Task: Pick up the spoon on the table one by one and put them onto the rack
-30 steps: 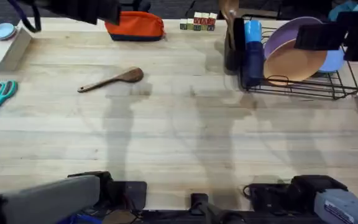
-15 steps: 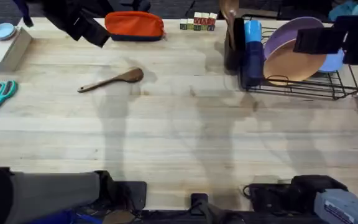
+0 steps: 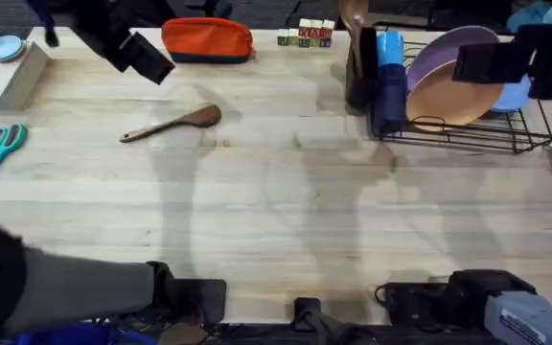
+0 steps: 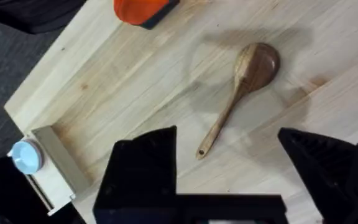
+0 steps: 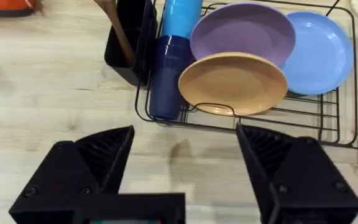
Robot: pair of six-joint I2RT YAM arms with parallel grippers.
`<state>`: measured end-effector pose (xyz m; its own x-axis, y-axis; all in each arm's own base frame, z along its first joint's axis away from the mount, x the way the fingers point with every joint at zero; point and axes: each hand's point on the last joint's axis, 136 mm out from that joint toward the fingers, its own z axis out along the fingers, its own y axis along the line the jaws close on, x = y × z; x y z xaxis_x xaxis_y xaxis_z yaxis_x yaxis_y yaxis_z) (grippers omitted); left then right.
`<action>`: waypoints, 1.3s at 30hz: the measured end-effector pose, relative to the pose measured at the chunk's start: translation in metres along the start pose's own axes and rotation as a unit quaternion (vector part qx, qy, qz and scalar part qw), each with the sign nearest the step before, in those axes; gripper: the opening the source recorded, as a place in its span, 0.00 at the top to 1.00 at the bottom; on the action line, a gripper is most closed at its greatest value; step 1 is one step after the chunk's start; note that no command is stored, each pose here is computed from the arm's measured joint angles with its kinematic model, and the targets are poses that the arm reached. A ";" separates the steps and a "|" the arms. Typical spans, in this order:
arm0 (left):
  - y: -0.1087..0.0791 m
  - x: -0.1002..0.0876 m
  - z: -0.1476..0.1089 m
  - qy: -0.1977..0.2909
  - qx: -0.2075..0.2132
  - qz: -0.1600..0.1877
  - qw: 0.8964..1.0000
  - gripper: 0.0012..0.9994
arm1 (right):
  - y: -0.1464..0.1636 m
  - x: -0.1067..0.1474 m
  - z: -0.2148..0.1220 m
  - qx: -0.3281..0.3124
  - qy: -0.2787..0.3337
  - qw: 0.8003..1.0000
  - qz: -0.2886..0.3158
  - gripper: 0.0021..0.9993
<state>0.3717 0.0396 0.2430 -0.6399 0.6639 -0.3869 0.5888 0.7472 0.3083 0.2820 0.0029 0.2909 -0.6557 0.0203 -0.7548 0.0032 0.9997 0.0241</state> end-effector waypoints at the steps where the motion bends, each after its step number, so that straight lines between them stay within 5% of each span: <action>1: 0.000 0.002 0.006 0.007 0.006 -0.001 1.000 0.01 | 0.000 0.000 0.000 0.000 0.000 1.000 0.000 0.01; 12: -0.011 0.027 0.089 0.089 0.088 -0.010 0.992 0.01 | 0.000 0.000 0.000 0.000 0.000 1.000 0.000 0.01; 39: -0.042 0.082 0.172 0.155 0.221 0.000 0.963 0.00 | 0.000 0.000 0.000 0.000 0.000 1.000 0.000 0.01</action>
<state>0.3796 0.0573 0.0487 -0.7157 0.6928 -0.0884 0.6981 0.7062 -0.1175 0.2820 0.0029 0.2909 -0.6557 0.0203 -0.7548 0.0030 0.9997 0.0243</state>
